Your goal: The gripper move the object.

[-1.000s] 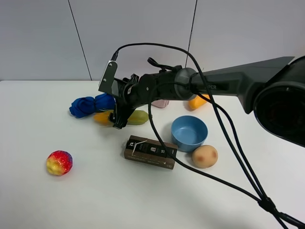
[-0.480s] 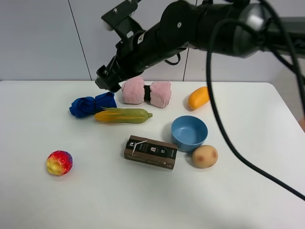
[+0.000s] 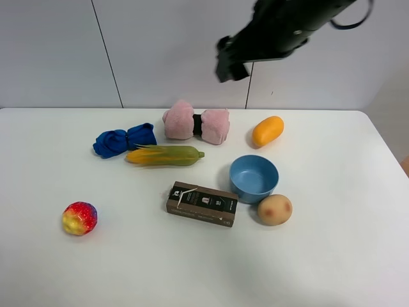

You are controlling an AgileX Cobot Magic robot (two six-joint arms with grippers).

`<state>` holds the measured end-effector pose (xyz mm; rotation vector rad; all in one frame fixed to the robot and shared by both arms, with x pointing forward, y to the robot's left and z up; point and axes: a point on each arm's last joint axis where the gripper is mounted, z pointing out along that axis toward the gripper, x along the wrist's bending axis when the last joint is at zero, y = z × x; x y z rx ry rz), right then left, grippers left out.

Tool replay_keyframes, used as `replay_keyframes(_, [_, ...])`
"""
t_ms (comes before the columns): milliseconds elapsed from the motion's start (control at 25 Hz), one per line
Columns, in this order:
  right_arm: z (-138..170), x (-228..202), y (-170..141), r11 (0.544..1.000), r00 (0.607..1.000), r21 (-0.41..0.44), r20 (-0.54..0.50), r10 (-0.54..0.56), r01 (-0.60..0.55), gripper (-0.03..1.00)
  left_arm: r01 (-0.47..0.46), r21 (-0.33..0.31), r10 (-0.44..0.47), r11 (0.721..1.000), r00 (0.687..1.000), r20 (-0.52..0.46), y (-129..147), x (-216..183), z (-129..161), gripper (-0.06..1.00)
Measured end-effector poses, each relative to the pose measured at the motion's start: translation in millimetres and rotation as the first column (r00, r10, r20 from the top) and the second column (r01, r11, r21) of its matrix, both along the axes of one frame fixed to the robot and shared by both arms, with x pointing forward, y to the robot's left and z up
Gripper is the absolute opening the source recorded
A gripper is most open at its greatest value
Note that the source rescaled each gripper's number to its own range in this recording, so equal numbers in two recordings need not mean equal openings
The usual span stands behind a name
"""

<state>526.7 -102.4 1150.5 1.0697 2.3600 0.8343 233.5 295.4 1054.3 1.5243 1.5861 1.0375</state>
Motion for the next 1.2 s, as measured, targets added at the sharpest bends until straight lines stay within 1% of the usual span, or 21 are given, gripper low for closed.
replay_keyframes(80, [7.6,5.2,-38.5,0.992,0.994,-0.056,-0.022,-0.110,0.109,0.79,0.000,0.000,0.000,1.000,1.000,0.000,0.0,0.0,0.0,1.00])
replay_keyframes(200, [20.3,10.5,-105.2,0.958,0.965,-0.130,-0.022,-0.261,0.256,0.79,0.000,0.000,0.000,1.000,1.000,0.000,0.0,0.0,0.0,1.00])
replay_keyframes(280, [28.7,11.0,-151.9,0.917,0.927,-0.147,-0.004,-0.376,0.371,0.79,0.000,0.000,0.000,1.000,1.000,0.000,0.0,0.0,0.0,1.00])
replay_keyframes(320, [31.4,9.7,-169.7,0.897,0.906,-0.146,-0.001,-0.423,0.418,0.79,0.000,0.000,0.000,1.000,1.000,0.000,0.0,0.0,0.0,1.00])
replay_keyframes(360, [34.3,6.8,-189.7,0.868,0.877,-0.145,-0.001,-0.480,0.474,0.79,0.000,0.000,0.000,1.000,1.000,0.000,0.0,0.0,0.0,1.00])
replay_keyframes(440, [39.5,-2.8,-217.9,0.819,0.828,-0.147,-0.008,-0.561,0.554,0.79,0.000,0.000,0.000,1.000,1.000,0.000,0.0,0.0,0.0,1.00])
replay_keyframes(520, [44.9,-14.0,-236.7,0.783,0.792,-0.151,-0.008,-0.611,0.603,0.79,0.000,0.000,0.000,1.000,1.000,0.000,0.0,0.0,0.0,1.00])
replay_keyframes(600, [51.7,-24.8,-242.2,0.775,0.782,-0.140,-0.002,-0.623,0.616,0.79,0.000,0.000,0.000,1.000,1.000,0.000,0.0,0.0,0.0,1.00])
replay_keyframes(800, [73.4,-59.2,-237.0,0.782,0.788,-0.099,0.053,-0.613,0.615,0.79,0.000,0.000,0.000,1.000,1.000,0.000,0.0,0.0,0.0,1.00])
replay_keyframes(880, [74.6,-76.6,-235.8,0.778,0.785,-0.109,0.076,-0.614,0.619,0.79,0.000,0.000,0.000,1.000,1.000,0.000,0.0,0.0,0.0,1.00])
replay_keyframes(1080, [54.5,-132.4,-231.1,0.766,0.780,-0.146,0.098,-0.618,0.626,0.79,0.000,0.000,0.000,1.000,1.000,0.000,0.0,0.0,0.0,1.00])
replay_keyframes(1200, [38.4,-169.7,-223.3,0.775,0.783,-0.115,0.109,-0.612,0.622,0.79,0.000,0.000,0.000,1.000,1.000,0.000,0.0,0.0,0.0,1.00])
